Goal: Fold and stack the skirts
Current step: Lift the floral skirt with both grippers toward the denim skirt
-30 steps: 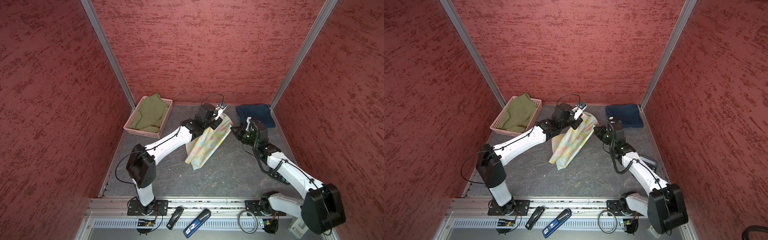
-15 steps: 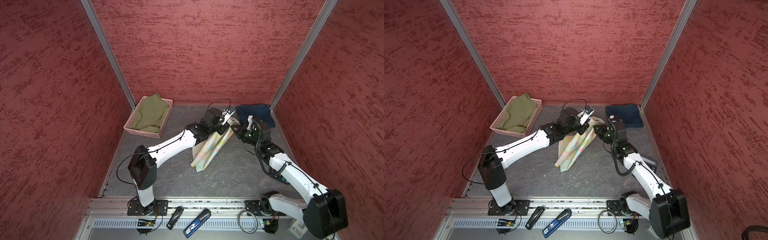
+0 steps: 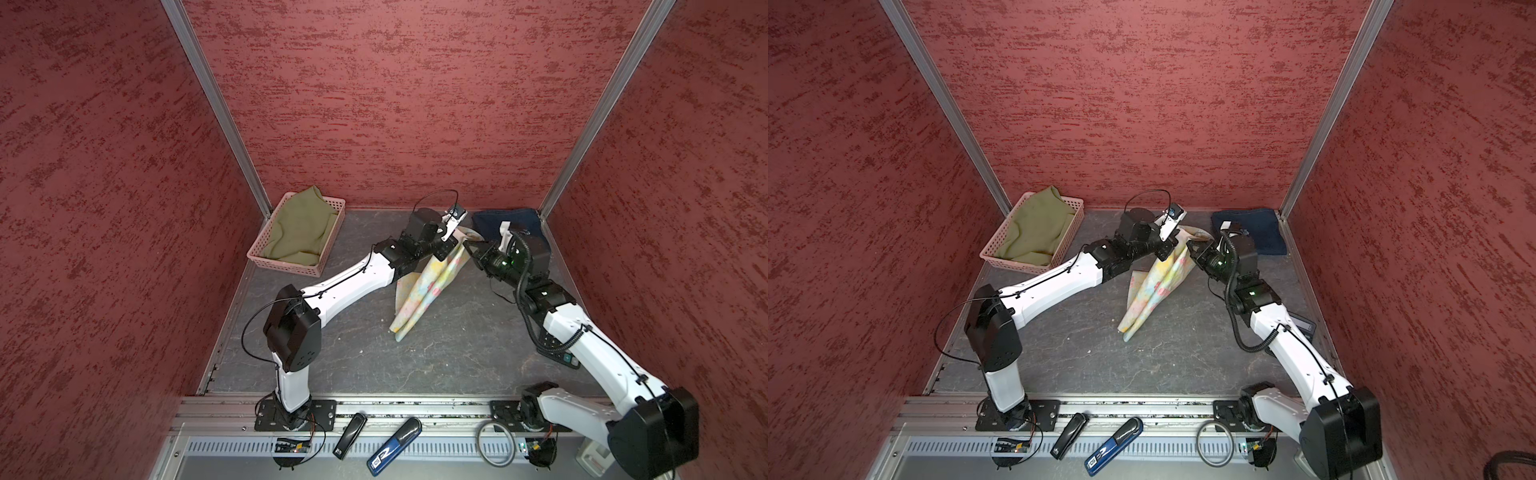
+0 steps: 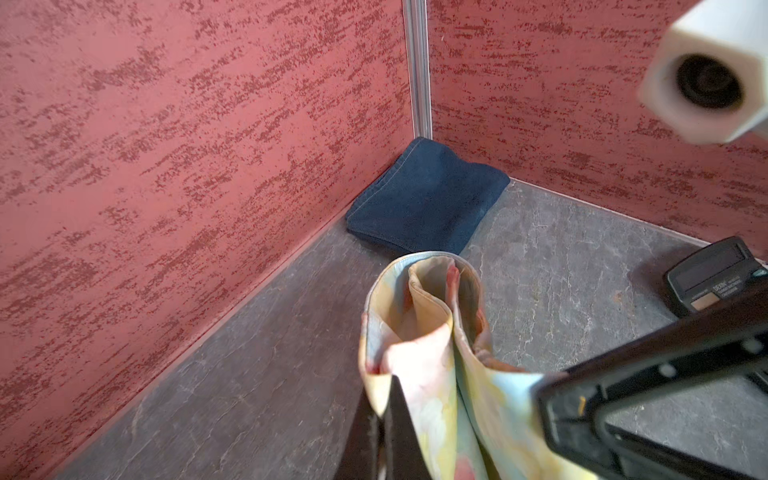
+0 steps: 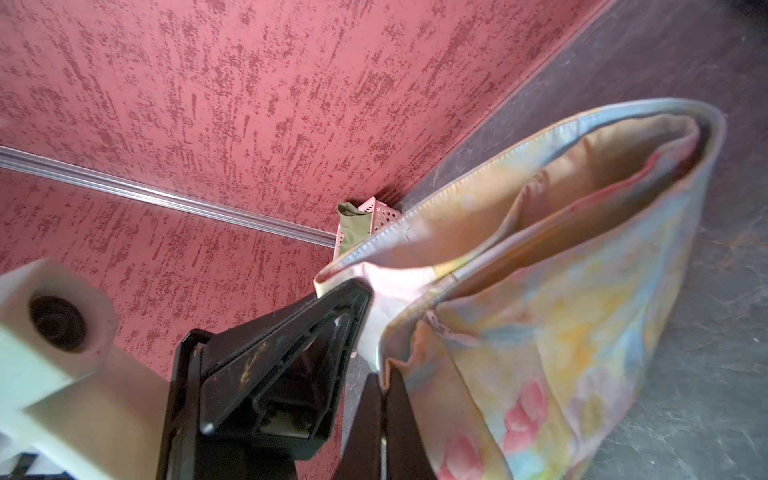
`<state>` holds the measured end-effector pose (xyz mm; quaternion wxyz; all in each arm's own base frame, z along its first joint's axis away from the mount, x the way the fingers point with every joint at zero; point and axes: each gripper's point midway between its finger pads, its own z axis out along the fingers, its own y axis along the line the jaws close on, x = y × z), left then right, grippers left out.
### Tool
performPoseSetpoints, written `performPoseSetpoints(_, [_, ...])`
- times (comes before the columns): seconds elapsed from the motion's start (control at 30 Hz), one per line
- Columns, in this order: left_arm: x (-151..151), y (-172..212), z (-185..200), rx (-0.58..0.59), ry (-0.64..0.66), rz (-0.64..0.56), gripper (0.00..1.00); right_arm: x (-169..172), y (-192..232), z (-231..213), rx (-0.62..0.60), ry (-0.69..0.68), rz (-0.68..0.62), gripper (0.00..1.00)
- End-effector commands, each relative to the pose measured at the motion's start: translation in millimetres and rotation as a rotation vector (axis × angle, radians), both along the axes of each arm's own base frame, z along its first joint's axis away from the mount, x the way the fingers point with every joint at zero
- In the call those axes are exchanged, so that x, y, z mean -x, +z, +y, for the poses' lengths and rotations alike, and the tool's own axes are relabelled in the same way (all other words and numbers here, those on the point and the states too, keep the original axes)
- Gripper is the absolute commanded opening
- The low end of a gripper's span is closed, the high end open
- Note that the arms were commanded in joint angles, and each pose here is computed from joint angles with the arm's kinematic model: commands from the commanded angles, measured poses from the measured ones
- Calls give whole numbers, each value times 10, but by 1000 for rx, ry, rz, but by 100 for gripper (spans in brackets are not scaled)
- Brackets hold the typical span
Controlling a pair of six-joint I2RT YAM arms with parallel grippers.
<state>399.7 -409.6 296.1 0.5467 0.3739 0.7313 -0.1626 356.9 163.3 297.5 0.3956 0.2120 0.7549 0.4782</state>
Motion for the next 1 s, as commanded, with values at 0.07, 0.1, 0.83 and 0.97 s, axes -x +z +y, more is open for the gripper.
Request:
performPoseSetpoints(0.07, [177,227,-64,43,-61,-21,0,17,225,60,-23,20,-47,0])
performPoseSetpoints(0.1, [191,224,-66,44,-62,-19,0,16,249,64,-26,20,-53,0])
performPoseSetpoints(0.83, [307,729,390,208,-56,18,0,-328,733,445,-65,42,-150,0])
performPoseSetpoints(0.97, [260,833,584,221,-35,5,0,-422,927,640,-62,59,-185,0])
